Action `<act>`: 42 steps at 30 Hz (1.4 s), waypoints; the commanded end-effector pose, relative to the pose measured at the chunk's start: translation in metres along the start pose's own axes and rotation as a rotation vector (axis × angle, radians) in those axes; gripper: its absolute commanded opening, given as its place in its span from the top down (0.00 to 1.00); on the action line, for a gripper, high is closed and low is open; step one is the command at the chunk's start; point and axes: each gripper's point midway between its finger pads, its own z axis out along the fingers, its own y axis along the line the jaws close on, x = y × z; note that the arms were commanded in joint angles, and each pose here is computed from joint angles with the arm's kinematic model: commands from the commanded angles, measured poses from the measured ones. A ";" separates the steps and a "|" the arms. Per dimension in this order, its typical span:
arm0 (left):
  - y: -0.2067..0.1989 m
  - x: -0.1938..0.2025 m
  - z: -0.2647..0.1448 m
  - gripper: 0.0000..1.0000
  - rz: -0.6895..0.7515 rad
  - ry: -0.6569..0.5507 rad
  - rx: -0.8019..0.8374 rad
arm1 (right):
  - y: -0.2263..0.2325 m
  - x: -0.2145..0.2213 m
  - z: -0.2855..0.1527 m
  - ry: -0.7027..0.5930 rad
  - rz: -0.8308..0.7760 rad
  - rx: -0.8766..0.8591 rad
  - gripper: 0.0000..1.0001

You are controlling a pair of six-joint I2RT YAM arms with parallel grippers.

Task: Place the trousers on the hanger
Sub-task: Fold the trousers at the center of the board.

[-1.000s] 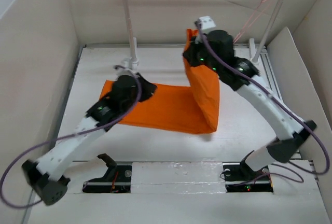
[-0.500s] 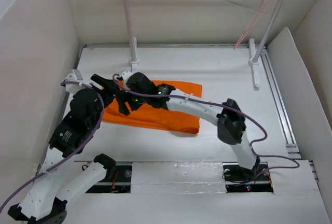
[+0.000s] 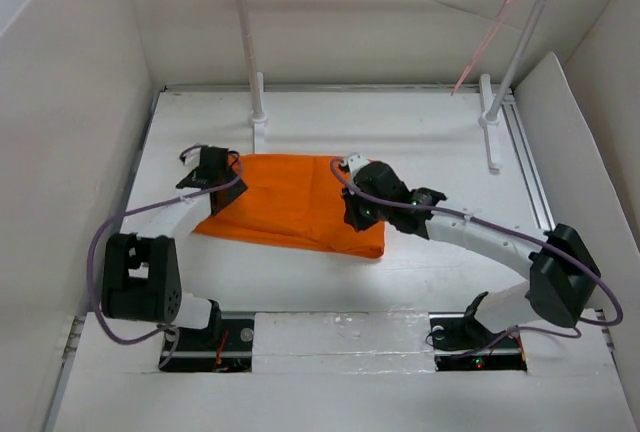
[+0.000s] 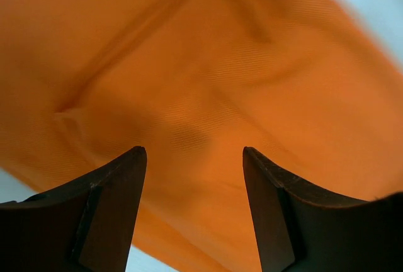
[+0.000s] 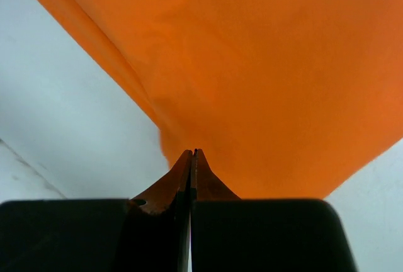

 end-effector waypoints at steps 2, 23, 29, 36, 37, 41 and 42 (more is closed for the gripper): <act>0.074 0.016 0.032 0.43 -0.180 0.152 -0.082 | -0.037 0.060 0.008 0.085 0.036 0.084 1.00; 0.053 -0.013 -0.044 0.56 -0.292 0.088 0.158 | -0.103 -0.016 -0.016 -0.167 0.055 -0.031 0.99; 0.006 -0.016 -0.037 0.60 -0.192 0.083 0.221 | -0.163 0.015 0.049 -0.072 0.152 0.038 1.00; 0.001 -0.028 -0.043 0.59 -0.134 0.063 0.233 | -0.148 -0.033 0.028 -0.112 0.073 -0.021 0.84; -0.005 -0.038 -0.048 0.59 -0.125 0.042 0.253 | -0.137 -0.049 0.019 -0.137 0.017 -0.033 0.69; -0.029 -0.066 -0.062 0.58 -0.074 -0.003 0.296 | -0.104 -0.121 -0.050 -0.275 -0.101 -0.048 0.46; -0.039 -0.061 -0.061 0.58 -0.048 0.018 0.303 | -0.098 -0.149 -0.071 -0.336 -0.135 -0.041 0.46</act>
